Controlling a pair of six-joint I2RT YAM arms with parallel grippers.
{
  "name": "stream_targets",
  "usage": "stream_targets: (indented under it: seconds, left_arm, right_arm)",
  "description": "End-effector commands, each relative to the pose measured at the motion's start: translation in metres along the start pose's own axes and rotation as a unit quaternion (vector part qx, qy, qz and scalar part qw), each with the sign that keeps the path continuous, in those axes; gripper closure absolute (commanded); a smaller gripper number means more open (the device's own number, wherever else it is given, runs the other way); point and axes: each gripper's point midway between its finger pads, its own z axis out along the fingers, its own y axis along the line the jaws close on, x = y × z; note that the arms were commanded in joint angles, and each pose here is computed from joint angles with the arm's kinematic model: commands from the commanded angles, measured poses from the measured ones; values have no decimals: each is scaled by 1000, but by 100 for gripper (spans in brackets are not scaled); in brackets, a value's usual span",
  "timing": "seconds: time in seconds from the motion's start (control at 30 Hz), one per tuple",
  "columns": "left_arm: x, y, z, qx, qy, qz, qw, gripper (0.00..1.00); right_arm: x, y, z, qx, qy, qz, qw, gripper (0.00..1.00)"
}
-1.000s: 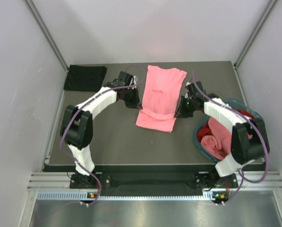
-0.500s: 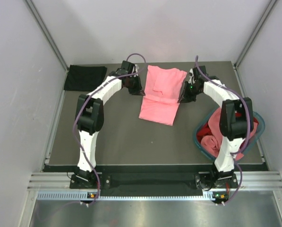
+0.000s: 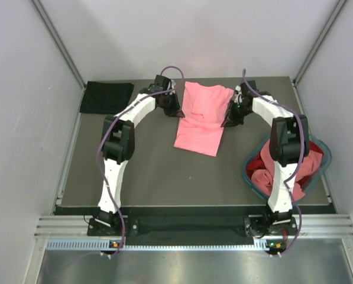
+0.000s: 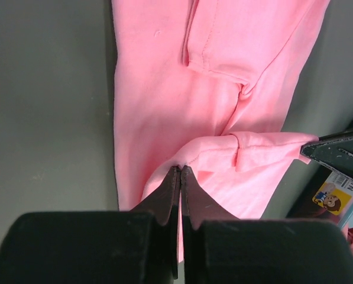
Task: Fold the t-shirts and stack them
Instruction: Fold the tshirt
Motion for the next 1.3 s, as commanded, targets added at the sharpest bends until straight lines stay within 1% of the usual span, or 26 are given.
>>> stream_targets:
  seconds: [0.0, 0.23, 0.47, 0.73, 0.77, 0.83, 0.87, 0.9, 0.93, 1.0, 1.03, 1.07, 1.1, 1.13, 1.17, 1.2, 1.23, 1.27]
  left_arm:
    - [-17, -12, -4, 23, -19, 0, 1000, 100]
    - [-21, -5, -3, 7, -29, -9, 1000, 100]
    - [-28, 2, -7, -15, -53, -14, 998, 100]
    - [-29, 10, 0, -10, -44, -29, 999, 100]
    - [-29, 9, 2, -7, -42, -29, 999, 99]
    - [-29, 7, 7, 0, -35, -26, 999, 91]
    - [-29, 5, 6, 6, -31, -24, 999, 81]
    - [-34, 2, 7, 10, -35, -15, 999, 76]
    - [-32, 3, 4, 3, -27, -13, 1000, 71]
    - [-42, 5, -5, -21, -43, 10, 999, 59]
    - [-44, 8, -10, -34, -47, 18, 998, 55]
    - [-44, 16, -16, -60, -50, 20, 997, 53]
    - [-46, 16, -29, -70, -58, 34, 995, 53]
    - [-44, 18, -35, -81, -59, 38, 994, 53]
    - [-43, 20, -41, -91, -62, 41, 993, 53]
    - [-37, 25, -54, -108, -66, 45, 991, 53]
    - [-33, 27, -60, -112, -68, 47, 990, 53]
    - [-28, 27, -66, -113, -69, 47, 990, 53]
  right_arm:
    - [-20, 4, -8, -16, -20, -9, 1000, 96]
    - [-30, -1, -4, -19, -20, -3, 1000, 95]
    - [-34, 0, -3, -25, -18, -2, 1000, 94]
    - [-38, 1, 4, -33, -13, 7, 999, 89]
    - [-39, 0, 6, -32, -13, 7, 999, 89]
    - [-39, 0, 8, -32, -11, 11, 999, 87]
    - [-41, -1, 8, -30, -13, 12, 999, 85]
    - [-42, -2, 8, -27, -14, 15, 999, 82]
    - [-43, -3, 8, -24, -15, 17, 999, 77]
    - [-48, -5, 7, -19, -19, 19, 999, 72]
    - [-52, -7, 4, -11, -25, 14, 1000, 66]
    - [-60, -5, -1, -8, -36, 4, 999, 64]
    - [-59, -10, -7, 9, -29, -11, 999, 61]
    - [-64, -18, -12, 45, -38, -21, 998, 56]
    - [-75, -10, -25, 58, -58, -43, 996, 53]
    - [-72, -13, -34, 80, -52, -61, 994, 51]
    - [-77, -18, -43, 115, -66, -72, 989, 46]
    - [-74, -8, -52, 121, -73, -87, 986, 45]
